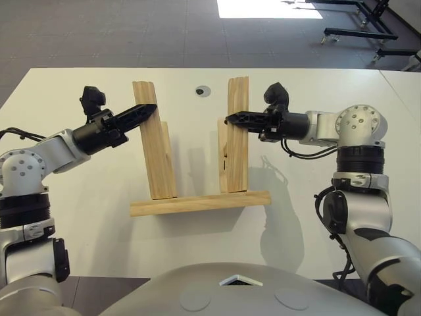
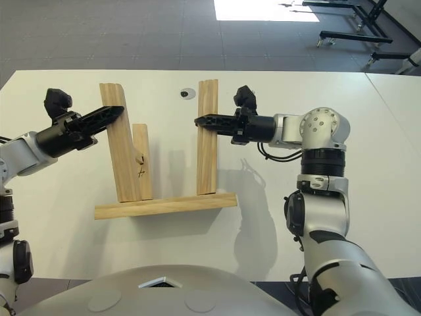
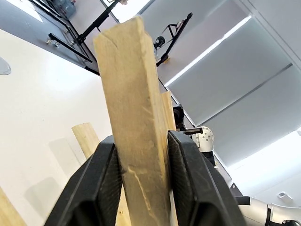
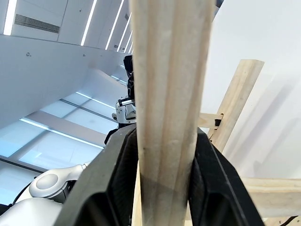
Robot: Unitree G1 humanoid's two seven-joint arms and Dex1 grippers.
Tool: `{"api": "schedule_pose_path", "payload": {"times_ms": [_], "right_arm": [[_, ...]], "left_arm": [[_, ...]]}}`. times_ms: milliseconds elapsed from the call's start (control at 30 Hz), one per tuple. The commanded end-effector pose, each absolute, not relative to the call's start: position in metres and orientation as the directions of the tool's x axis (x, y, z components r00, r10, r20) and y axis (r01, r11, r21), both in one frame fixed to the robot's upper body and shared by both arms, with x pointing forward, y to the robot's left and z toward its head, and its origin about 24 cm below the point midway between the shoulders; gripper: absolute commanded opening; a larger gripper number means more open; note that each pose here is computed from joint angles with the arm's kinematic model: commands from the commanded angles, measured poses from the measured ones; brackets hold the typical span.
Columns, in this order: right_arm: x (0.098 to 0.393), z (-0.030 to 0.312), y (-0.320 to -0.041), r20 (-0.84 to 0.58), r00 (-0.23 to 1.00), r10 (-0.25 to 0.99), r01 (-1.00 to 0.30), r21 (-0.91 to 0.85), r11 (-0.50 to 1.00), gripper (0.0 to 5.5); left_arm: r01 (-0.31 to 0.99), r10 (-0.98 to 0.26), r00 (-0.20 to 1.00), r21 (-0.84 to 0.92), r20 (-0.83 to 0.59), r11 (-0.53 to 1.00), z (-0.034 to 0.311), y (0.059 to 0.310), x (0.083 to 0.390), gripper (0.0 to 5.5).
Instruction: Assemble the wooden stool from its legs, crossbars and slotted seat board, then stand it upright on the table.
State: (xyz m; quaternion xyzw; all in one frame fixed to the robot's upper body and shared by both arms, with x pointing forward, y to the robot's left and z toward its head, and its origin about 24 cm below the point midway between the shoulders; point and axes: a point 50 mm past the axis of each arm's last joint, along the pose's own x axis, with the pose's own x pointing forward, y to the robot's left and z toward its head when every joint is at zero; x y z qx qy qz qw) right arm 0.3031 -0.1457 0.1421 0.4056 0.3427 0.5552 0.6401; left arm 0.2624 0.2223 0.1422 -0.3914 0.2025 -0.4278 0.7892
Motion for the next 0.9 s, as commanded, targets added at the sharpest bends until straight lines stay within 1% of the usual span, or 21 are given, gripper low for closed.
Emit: {"api": "schedule_pose_path", "payload": {"times_ms": [33, 133, 233, 400, 500, 667, 700, 733, 800, 900], "right_arm": [[0.315, 0.153, -0.145, 0.013, 0.193, 0.981, -0.456, 0.887, 0.078, 1.47], [0.32, 0.147, -0.148, -0.009, 0.233, 0.973, -0.427, 0.897, 0.11, 1.47], [0.323, 0.137, -0.147, -0.032, 0.265, 0.964, -0.396, 0.908, 0.139, 1.47], [0.325, 0.115, -0.14, -0.061, 0.295, 0.953, -0.337, 0.927, 0.164, 1.47], [0.325, 0.11, -0.138, -0.063, 0.304, 0.951, -0.349, 0.921, 0.173, 1.47], [0.326, 0.107, -0.136, -0.058, 0.313, 0.948, -0.351, 0.921, 0.172, 1.47], [0.327, 0.106, -0.137, -0.055, 0.322, 0.945, -0.347, 0.922, 0.172, 1.46], [0.328, 0.106, -0.137, -0.05, 0.329, 0.943, -0.341, 0.925, 0.168, 1.46], [0.329, 0.105, -0.138, -0.044, 0.336, 0.941, -0.327, 0.931, 0.16, 1.85], [0.33, 0.104, -0.138, -0.03, 0.337, 0.941, -0.303, 0.943, 0.138, 2.35]], "left_arm": [[0.374, -0.803, 0.568, -0.812, -0.181, 0.448, 0.116, 0.22, 0.264, 1.37], [0.292, -0.771, 0.581, -0.816, -0.262, 0.498, 0.1, 0.221, 0.269, 1.37], [0.254, -0.746, 0.599, -0.815, -0.291, 0.521, 0.093, 0.221, 0.274, 1.37], [0.257, -0.753, 0.593, -0.819, -0.286, 0.513, 0.088, 0.214, 0.279, 1.37], [0.273, -0.763, 0.583, -0.817, -0.279, 0.507, 0.088, 0.21, 0.279, 1.37], [0.278, -0.764, 0.583, -0.815, -0.278, 0.508, 0.088, 0.211, 0.279, 1.37], [0.277, -0.764, 0.583, -0.817, -0.276, 0.506, 0.088, 0.21, 0.279, 1.69], [0.275, -0.763, 0.584, -0.817, -0.277, 0.507, 0.087, 0.21, 0.279, 1.76], [0.27, -0.764, 0.587, -0.826, -0.266, 0.495, 0.087, 0.21, 0.279, 2.16], [0.255, -0.76, 0.595, -0.837, -0.259, 0.485, 0.085, 0.212, 0.279, 2.59]]}}
